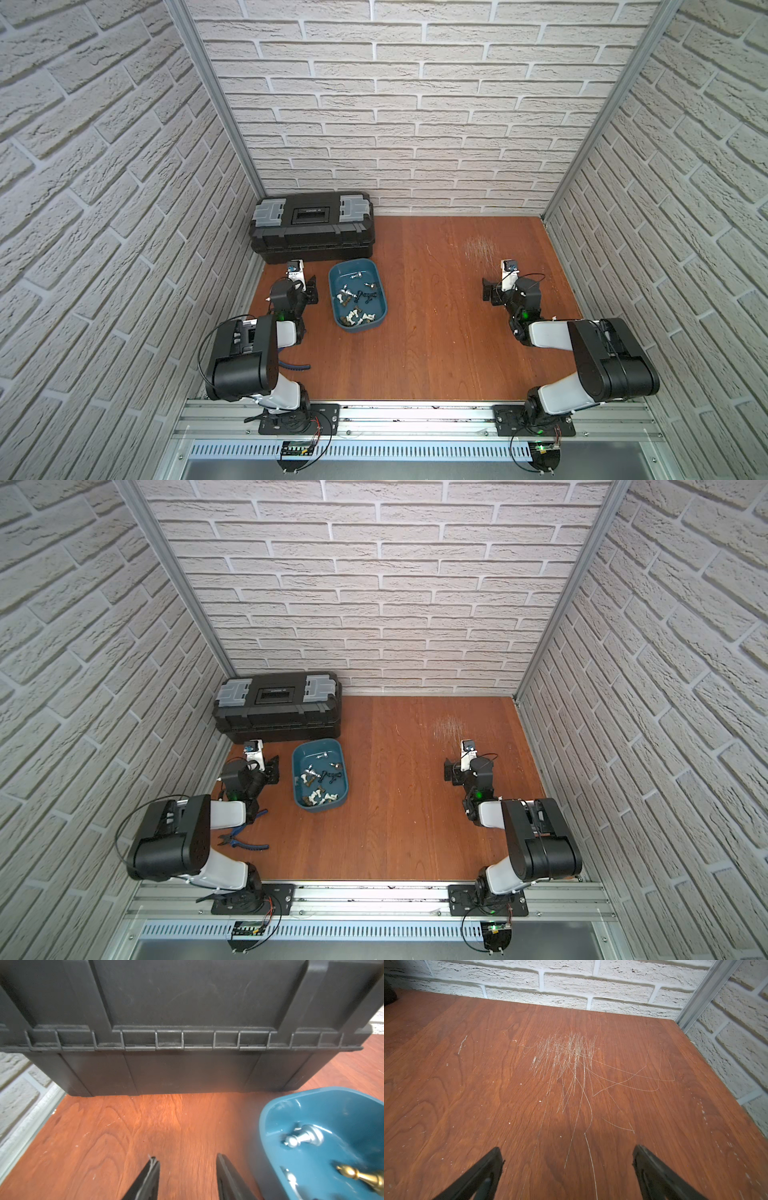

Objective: Put the chess pieces into the storage box
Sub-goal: Reset both arms

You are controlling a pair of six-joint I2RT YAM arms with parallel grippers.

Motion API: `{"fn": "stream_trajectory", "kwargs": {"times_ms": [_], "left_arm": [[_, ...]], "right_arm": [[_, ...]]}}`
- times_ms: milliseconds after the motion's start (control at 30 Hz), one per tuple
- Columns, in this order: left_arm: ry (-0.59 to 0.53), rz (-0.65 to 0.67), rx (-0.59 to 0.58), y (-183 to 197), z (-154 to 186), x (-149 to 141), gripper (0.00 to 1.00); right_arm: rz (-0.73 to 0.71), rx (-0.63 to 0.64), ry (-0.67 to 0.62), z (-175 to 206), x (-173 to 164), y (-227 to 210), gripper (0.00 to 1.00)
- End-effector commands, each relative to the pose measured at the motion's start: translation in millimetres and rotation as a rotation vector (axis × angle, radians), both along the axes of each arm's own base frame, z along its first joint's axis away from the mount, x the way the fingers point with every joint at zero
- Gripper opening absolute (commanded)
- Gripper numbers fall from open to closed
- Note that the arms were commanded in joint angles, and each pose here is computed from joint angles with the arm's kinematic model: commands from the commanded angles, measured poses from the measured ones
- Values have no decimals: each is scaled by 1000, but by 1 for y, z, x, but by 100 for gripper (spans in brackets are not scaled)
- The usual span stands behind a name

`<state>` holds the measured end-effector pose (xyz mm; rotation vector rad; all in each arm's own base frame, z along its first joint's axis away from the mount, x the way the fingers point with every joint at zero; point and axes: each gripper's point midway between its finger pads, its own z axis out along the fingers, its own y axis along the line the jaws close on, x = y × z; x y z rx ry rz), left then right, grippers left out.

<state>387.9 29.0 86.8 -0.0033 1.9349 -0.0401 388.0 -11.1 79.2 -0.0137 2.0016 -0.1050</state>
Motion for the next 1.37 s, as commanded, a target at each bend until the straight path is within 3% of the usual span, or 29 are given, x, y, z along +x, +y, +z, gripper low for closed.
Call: {"fn": "stream_trajectory", "kwargs": {"times_ms": [0,167,200,233,1333], "left_arm": [[-50,0,-8,2,5,5,49],[-32,14,-3,4,3,6,58],[-27,23,4,4,3,7,66],[-17,30,13,4,2,8,97],[-8,50,43,3,2,9,98]], "right_arm": [[-51,5,-55,15,7,-8,100],[-53,5,-53,14,7,-9,100],[-52,5,-54,15,7,-8,100],[-53,4,-54,15,7,-9,100],[-46,7,-55,15,8,-7,100]]}}
